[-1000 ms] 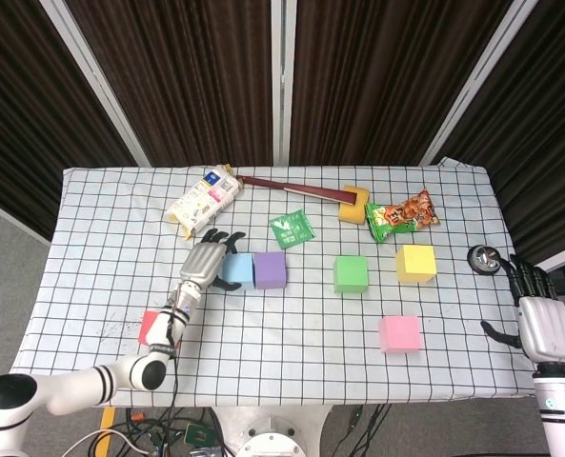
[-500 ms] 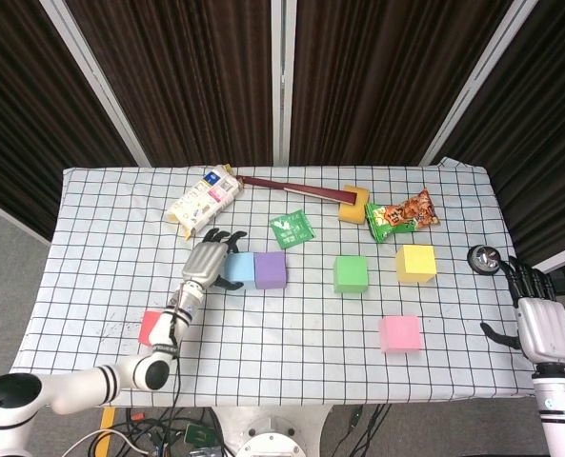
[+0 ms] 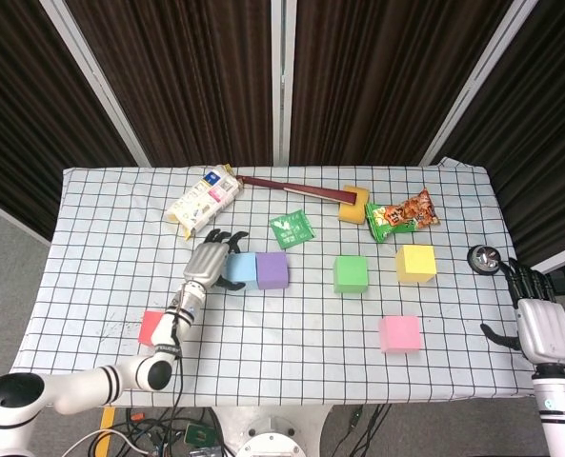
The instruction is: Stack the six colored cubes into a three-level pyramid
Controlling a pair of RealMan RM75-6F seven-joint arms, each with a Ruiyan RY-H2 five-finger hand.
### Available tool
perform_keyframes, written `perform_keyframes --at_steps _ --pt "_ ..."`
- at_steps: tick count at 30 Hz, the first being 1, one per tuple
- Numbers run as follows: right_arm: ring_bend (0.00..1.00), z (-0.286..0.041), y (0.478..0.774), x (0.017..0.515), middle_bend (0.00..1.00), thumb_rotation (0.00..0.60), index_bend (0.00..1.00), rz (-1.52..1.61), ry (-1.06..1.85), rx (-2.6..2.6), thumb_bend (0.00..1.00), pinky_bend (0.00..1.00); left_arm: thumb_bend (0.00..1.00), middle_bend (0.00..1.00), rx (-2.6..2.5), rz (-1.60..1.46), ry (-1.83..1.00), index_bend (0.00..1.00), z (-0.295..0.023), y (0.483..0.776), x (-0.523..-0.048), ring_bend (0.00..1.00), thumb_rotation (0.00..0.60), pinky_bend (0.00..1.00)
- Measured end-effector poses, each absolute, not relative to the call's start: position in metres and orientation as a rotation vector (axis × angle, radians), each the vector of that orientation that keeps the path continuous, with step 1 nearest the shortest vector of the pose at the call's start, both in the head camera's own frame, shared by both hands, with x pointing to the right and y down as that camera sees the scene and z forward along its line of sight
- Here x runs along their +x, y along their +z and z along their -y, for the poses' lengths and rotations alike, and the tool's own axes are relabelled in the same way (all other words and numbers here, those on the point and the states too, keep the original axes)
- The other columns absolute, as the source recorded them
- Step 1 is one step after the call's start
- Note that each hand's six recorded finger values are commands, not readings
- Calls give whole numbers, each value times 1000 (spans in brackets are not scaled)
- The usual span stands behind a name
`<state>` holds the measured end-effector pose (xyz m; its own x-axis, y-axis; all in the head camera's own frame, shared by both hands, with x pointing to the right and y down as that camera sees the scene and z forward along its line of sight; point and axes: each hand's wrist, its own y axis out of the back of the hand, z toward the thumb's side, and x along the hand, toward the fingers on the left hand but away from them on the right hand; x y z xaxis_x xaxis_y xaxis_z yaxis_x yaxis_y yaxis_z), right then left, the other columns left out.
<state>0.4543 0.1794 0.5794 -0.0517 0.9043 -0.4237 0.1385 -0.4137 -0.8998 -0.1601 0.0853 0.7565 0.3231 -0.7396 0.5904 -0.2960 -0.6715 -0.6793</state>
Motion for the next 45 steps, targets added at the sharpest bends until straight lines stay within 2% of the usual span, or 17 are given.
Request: perform_keyframes --at_steps 10,13,20,29,38,45 --pt "0 -181 579 455 0 600 0 1126 1536 -1581 93 0 155 461 -2153 -907 -1317 127 -89 759 -156 131 600 53" --pt "0 -181 580 456 0 600 0 1126 1539 -1582 93 0 149 409 -2162 -900 -1323 108 -89 760 -157 131 600 47" --pt "0 -181 581 455 0 600 0 1126 1537 -1583 93 0 125 222 -2189 -888 -1324 86 -90 761 -157 107 600 36" --pt "0 -180 582 452 0 600 0 1119 1531 -1597 92 0 91 152 -2226 -889 -1330 69 -93 759 -157 85 600 18" --pt "0 -167 583 443 0 600 0 1041 1517 -1595 90 0 80 106 -2193 -887 -1318 63 -86 731 -181 10 600 18" --pt "0 -142 599 424 0 600 0 930 1510 -1648 90 0 81 76 -2073 -856 -1386 63 -82 690 -244 0 600 15"
